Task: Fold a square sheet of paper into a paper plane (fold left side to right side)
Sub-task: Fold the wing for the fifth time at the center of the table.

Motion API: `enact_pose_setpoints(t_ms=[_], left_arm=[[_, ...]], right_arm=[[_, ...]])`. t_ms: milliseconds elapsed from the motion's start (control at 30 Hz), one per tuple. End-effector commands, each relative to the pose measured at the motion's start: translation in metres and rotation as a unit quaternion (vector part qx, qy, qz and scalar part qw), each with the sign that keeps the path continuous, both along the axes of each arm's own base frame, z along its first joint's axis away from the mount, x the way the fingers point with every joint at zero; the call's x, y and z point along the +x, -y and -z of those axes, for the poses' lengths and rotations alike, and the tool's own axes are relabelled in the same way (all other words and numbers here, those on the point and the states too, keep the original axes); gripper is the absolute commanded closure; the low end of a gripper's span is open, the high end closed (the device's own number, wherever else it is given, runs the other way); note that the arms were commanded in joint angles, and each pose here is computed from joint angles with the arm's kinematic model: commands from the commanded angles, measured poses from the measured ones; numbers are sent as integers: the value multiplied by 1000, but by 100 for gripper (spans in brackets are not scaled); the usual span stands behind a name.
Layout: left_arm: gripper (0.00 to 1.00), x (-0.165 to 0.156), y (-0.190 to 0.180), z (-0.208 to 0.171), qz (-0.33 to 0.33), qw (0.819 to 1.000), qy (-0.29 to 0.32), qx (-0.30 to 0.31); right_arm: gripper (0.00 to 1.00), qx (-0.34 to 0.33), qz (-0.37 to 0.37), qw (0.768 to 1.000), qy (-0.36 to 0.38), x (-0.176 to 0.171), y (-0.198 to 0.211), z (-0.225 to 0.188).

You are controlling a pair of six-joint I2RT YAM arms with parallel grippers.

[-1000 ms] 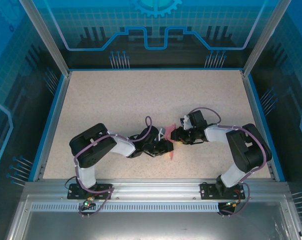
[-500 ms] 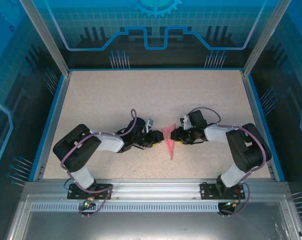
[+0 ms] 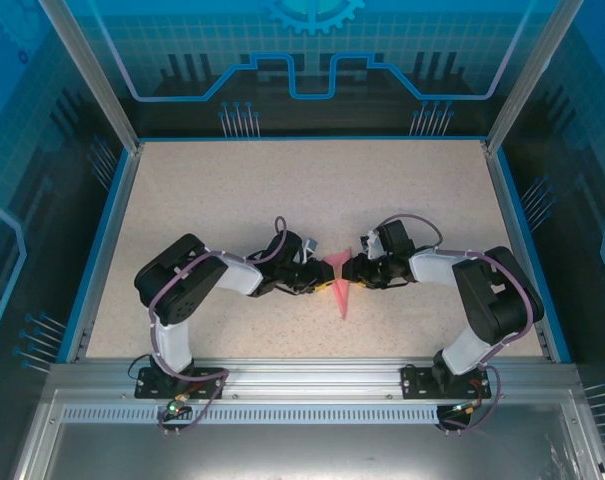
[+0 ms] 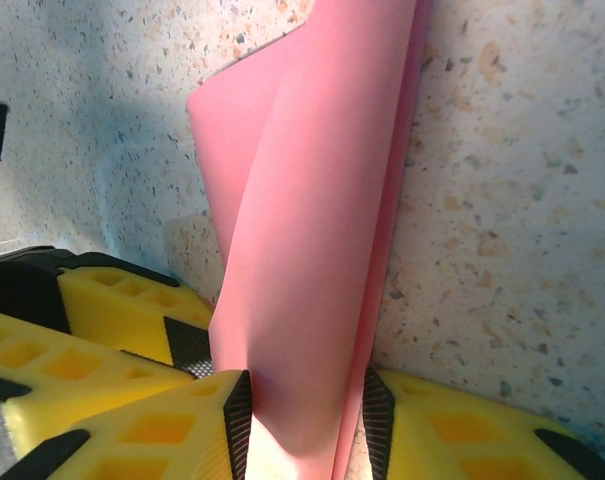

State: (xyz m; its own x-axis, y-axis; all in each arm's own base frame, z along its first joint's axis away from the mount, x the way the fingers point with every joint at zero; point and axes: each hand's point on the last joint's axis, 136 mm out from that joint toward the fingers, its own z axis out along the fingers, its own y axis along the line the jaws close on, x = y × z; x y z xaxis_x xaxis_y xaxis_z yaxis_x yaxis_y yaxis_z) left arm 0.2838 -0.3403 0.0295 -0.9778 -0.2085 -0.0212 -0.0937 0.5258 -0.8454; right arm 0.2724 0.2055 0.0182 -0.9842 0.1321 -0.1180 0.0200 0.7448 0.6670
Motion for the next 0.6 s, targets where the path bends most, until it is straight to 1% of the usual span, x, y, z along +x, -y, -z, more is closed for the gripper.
enact_pose_setpoints(t_ms=[0, 100, 333, 433, 567], left_arm=[[71, 10, 10, -11, 8, 1000, 9, -26], [71, 12, 11, -10, 6, 1000, 8, -30], [77, 13, 12, -5, 6, 1000, 3, -28], [83, 13, 11, -3, 5, 1000, 5, -22], [95, 14, 7, -2, 5, 1000, 11, -10]], right_arm=[[62, -42, -15, 999, -23, -17, 6, 28], [62, -41, -15, 999, -23, -16, 5, 27], [62, -40, -16, 999, -21, -17, 5, 25], [62, -38, -15, 999, -18, -16, 5, 23], [61, -25, -14, 1000, -7, -13, 4, 15]])
